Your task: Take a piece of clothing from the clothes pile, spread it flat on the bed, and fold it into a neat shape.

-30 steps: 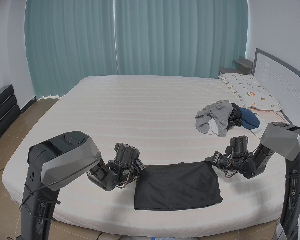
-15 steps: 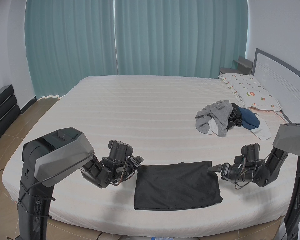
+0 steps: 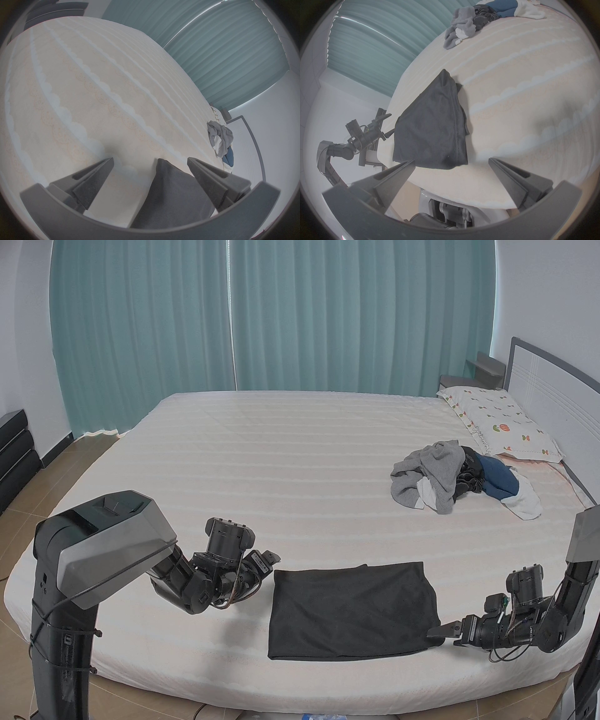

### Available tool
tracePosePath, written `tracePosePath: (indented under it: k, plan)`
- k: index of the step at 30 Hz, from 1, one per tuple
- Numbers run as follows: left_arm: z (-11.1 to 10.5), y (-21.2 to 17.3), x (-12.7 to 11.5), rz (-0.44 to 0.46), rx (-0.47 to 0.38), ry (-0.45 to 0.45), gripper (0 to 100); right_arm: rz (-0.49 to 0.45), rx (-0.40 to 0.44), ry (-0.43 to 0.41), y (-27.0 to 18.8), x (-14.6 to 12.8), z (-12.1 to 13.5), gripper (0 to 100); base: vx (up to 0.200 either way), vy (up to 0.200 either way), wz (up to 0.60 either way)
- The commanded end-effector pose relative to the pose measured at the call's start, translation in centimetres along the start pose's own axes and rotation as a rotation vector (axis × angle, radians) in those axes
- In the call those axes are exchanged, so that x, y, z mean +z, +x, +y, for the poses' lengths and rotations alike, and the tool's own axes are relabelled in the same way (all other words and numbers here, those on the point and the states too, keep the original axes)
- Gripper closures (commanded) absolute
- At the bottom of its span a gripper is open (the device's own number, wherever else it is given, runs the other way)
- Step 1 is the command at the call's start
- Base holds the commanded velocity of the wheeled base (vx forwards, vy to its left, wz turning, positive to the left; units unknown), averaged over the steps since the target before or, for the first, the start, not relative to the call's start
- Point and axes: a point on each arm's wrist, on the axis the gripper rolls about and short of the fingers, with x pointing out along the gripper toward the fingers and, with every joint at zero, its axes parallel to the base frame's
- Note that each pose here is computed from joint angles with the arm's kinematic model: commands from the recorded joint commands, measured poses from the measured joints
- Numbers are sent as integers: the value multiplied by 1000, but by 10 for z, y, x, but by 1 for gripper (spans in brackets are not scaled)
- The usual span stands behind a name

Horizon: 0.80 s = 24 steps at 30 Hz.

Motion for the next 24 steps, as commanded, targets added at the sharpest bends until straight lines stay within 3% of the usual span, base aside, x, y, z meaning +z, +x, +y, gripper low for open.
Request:
tracePosePath:
  k: [1,24]
  plan:
    - [0,0,1,-2,0,0,0,41,-5,-11,8,-7,1,100,0,0,0]
    - [0,-1,0,0,1,1,0,10,-40,-31,-10,-15,-10,100,0,0,0]
